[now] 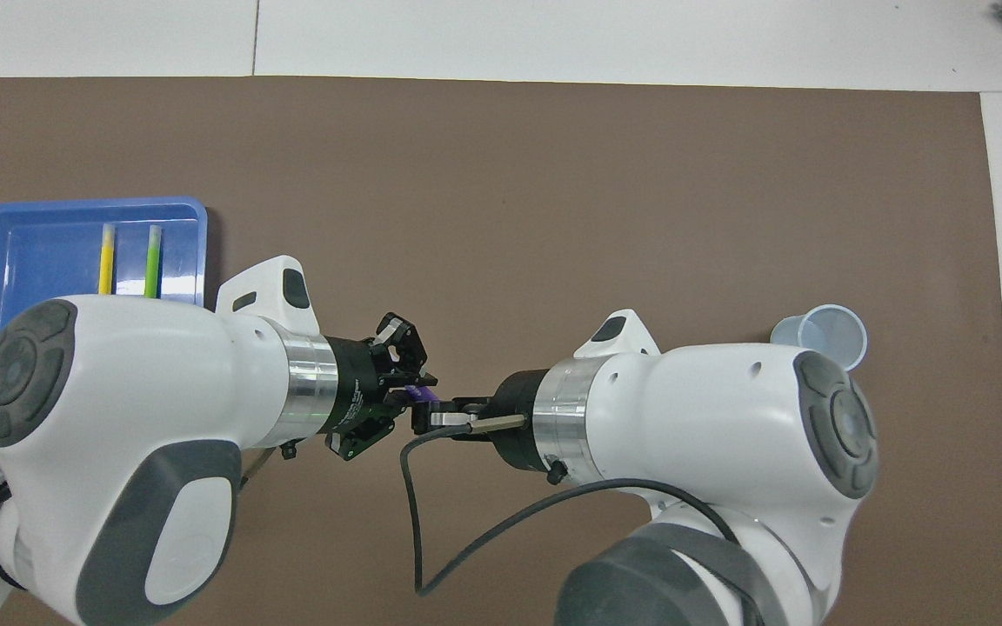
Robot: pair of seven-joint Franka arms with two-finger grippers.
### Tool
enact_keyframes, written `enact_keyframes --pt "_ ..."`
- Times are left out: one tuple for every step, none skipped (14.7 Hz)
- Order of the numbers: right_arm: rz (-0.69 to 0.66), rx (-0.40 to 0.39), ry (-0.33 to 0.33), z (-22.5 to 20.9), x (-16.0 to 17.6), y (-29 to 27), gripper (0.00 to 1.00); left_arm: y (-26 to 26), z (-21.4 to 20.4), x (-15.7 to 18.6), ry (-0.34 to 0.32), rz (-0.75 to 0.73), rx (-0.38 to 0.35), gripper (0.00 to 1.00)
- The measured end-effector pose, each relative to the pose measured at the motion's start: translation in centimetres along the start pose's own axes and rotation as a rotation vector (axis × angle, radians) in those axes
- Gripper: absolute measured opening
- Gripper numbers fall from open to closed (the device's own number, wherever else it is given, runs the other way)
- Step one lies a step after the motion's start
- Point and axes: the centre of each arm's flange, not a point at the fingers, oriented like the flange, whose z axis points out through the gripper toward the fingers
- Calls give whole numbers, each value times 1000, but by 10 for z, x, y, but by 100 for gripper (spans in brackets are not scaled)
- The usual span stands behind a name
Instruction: Right arm passes pens to left for tray arrangement
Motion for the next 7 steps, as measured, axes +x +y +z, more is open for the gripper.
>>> enact_keyframes --pt "-20 -35 7 -1 2 4 65 0 0 0 0 0 0 19" --pt "-41 -70 9 -1 2 6 75 0 0 0 -1 0 0 19" --pt "-57 -99 4 -1 2 8 85 0 1 -2 -3 1 0 19" --pt "-63 -125 -11 -2 2 12 95 0 1 -3 -5 1 1 19" --pt "-65 -157 -31 -5 3 18 100 0 2 -4 -6 2 2 19" --pt "-67 -202 -49 -11 5 28 100 0 2 -3 -5 0 2 19" --pt "-74 -259 -62 -16 7 39 100 0 1 -2 -5 -2 0 19"
